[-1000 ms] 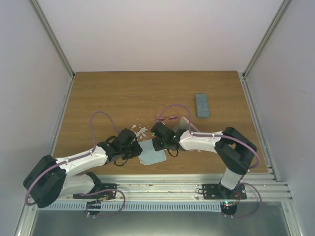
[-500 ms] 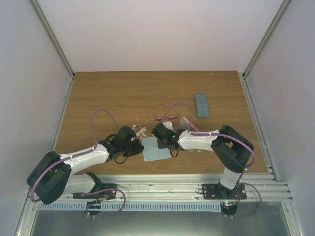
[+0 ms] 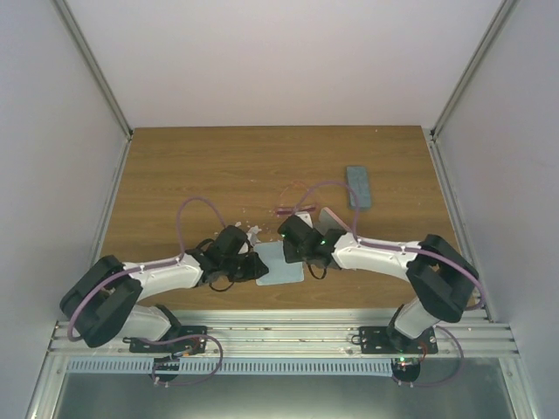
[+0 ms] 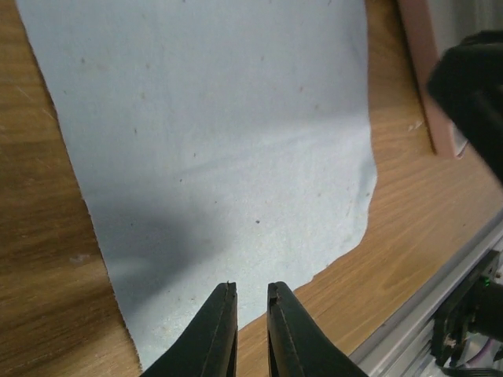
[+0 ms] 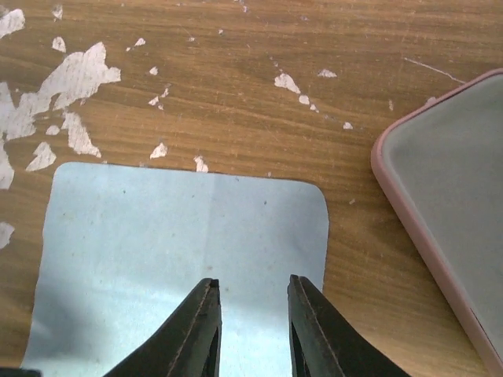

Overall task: Organize the sunglasses
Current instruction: Adjust the glasses cleaning cloth at the center of the board.

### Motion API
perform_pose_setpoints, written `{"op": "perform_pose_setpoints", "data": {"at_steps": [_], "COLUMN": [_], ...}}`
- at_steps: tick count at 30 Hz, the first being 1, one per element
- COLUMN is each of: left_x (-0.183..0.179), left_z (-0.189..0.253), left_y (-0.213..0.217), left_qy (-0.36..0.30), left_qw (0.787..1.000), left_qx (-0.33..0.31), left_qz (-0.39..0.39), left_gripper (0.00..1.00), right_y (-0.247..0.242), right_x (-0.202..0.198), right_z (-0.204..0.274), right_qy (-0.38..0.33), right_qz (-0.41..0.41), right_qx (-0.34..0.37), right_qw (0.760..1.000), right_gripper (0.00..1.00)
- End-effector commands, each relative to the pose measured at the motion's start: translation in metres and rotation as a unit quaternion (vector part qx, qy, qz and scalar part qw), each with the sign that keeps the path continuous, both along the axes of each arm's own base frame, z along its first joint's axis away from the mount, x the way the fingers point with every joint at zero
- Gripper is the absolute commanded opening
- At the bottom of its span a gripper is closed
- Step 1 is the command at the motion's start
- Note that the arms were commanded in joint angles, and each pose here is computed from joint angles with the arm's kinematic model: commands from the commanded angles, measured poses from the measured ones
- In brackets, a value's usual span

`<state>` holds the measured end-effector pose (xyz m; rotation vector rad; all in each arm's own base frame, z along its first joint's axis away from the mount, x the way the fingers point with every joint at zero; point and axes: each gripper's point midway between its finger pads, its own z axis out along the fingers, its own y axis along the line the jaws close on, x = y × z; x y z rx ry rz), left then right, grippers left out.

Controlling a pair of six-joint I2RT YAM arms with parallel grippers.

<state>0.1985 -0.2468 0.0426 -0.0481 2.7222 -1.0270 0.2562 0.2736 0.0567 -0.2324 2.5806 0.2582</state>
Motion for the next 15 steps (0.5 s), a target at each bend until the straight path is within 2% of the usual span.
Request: {"op": "perform_pose_setpoints", "data": {"at_steps": [1, 5, 12, 15], "left_x": [-0.006, -0.022, -0.052, -0.059], "left_z": [-0.01, -0.028, -0.042, -0.039], "left_y": [-0.004, 0.011, 0.034, 0.038], "left_qy": [0.008, 0.034, 0.064, 0.066], "left_qw": [1.0, 0.997, 0.992, 0.992], "left_qx": [0.014, 0.062, 0.106, 0.103], "left_qz": [-0.004, 0.008, 0.025, 0.025], "left_gripper": [0.14, 0.13, 0.13, 0.13], "right_y": [-0.013, -0.021, -0.026, -0.024], "right_x": [-0.012, -0.022, -0.032, -0.031], "right_z": [-0.004, -0.008, -0.012, -0.008], "right_qy": [0.015, 0.027, 0.042, 0.038], "right_qz": [0.001, -0.003, -0.003, 0.0], "right_qx": [0.001, 0.005, 0.012, 0.016], "right_qw": [1.0, 1.0, 0.999, 0.999], "right_gripper": [0.25, 0.25, 0.25, 0.25]}}
